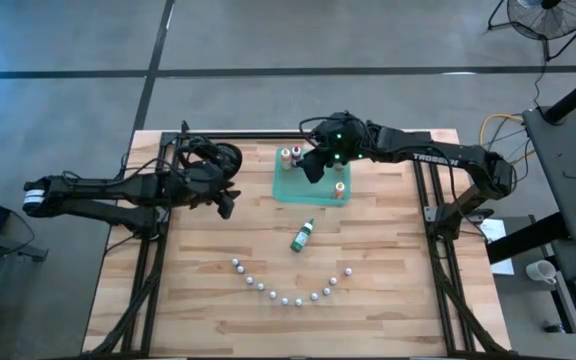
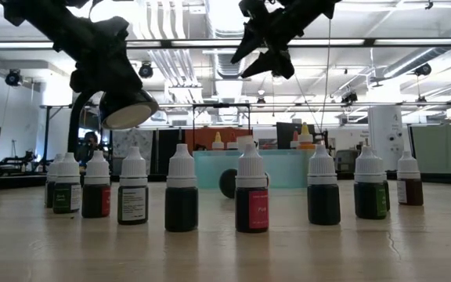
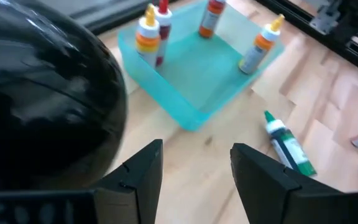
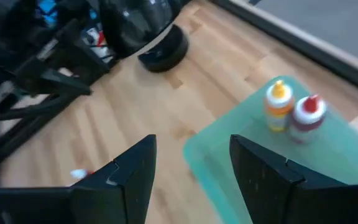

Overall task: Pick & Place food coloring
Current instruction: Put the large green food coloring bottle into the green bin

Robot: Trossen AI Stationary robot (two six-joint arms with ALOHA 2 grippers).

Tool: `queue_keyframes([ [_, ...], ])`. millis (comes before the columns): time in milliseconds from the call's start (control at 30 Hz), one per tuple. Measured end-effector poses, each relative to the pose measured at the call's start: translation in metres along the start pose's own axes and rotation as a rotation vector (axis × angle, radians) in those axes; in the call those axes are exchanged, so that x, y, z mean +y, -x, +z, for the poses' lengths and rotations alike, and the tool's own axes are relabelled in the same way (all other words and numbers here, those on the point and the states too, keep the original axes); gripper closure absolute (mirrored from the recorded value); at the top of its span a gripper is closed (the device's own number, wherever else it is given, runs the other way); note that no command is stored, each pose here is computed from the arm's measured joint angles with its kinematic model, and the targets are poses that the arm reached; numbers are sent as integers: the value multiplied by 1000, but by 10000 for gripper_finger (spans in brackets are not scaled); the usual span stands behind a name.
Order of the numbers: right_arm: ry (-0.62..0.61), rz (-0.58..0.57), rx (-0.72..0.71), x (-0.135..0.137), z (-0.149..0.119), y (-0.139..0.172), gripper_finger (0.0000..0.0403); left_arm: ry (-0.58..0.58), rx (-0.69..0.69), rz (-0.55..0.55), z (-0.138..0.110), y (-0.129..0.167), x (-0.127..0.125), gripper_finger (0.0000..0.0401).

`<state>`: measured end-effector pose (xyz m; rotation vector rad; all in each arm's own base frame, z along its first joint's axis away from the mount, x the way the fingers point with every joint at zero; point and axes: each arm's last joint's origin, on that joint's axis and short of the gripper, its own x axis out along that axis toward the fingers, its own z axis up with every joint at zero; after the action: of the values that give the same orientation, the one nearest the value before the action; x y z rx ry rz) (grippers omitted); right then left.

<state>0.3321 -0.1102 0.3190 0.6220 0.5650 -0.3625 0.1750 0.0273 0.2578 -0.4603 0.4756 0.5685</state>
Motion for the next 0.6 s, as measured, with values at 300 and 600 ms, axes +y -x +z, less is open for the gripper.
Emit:
queue_keyframes([
  [300,666,187,220,57,-56,-13,209,-39,11,-17,-1,0,0,238],
  [600,1181,-12,304,83,-104,-46,209,-60,13,-16,-1,0,0,238],
])
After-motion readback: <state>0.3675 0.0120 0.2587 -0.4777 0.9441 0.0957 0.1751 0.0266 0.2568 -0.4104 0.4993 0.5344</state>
